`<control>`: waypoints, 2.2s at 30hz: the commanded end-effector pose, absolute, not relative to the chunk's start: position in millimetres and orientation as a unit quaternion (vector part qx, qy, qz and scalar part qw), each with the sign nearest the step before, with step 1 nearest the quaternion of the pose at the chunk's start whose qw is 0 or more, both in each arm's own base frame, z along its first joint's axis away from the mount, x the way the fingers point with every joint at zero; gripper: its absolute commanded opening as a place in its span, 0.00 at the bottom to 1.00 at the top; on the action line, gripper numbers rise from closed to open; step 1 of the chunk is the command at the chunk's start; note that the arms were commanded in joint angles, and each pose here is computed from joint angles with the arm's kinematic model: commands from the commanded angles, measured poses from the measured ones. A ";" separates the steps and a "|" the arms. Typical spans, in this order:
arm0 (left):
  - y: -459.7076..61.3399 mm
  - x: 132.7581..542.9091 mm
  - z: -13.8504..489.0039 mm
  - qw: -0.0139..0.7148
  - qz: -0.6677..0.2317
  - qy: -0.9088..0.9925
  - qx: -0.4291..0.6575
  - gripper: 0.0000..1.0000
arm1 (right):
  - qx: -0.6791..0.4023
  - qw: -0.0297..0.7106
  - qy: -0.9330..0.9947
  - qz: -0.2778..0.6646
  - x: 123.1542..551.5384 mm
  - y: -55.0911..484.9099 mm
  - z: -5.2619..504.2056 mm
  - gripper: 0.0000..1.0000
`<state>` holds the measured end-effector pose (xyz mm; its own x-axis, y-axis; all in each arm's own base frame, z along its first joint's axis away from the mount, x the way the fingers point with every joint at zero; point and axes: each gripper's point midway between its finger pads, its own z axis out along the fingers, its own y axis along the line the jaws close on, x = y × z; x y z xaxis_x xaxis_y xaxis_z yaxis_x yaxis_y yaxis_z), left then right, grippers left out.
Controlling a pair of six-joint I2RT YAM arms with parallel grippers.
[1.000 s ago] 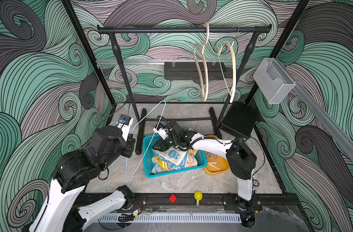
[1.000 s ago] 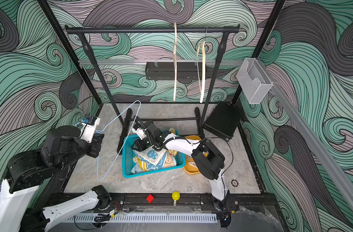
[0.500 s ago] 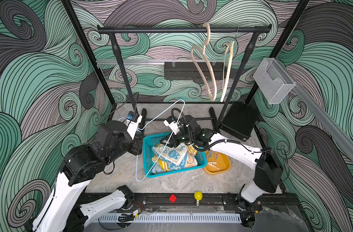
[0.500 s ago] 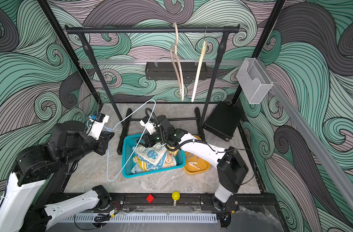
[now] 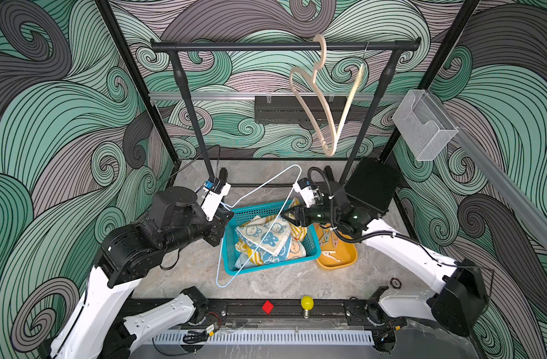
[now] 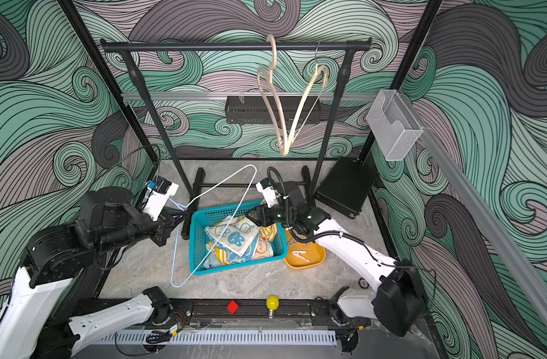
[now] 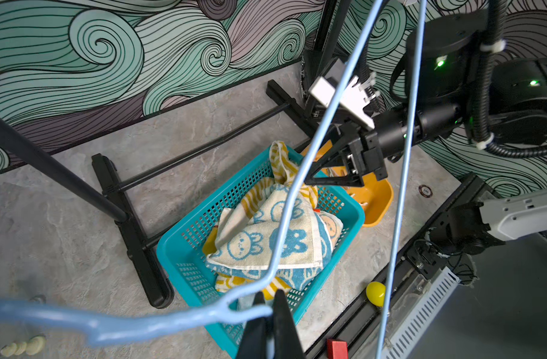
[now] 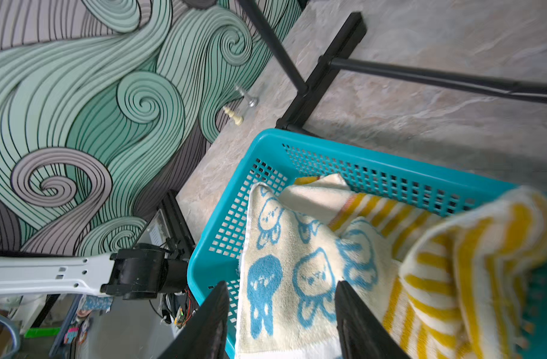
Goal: Remove the clothespins securing towels to the hanger
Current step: Place the hanger on the clothesline.
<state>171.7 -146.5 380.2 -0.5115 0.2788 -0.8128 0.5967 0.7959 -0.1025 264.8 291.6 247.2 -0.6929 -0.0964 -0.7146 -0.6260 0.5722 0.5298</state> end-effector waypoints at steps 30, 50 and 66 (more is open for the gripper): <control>-211.2 158.2 365.1 0.354 -0.314 0.809 0.348 0.00 | -0.296 0.367 0.676 0.566 197.5 223.5 423.0 0.74; -213.0 159.2 364.7 0.351 -0.314 0.810 0.349 0.00 | -0.301 0.376 0.672 0.562 218.0 244.4 429.4 0.26; -176.4 179.9 389.6 0.452 -0.252 0.813 0.266 0.48 | -0.287 0.444 0.678 0.510 209.6 241.9 441.9 0.00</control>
<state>172.5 -186.6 376.3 -0.4839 0.2587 -0.8360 0.7030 0.6839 -0.1953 207.1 246.4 428.7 -0.5081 0.0315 -0.8607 -0.8289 0.2537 0.4986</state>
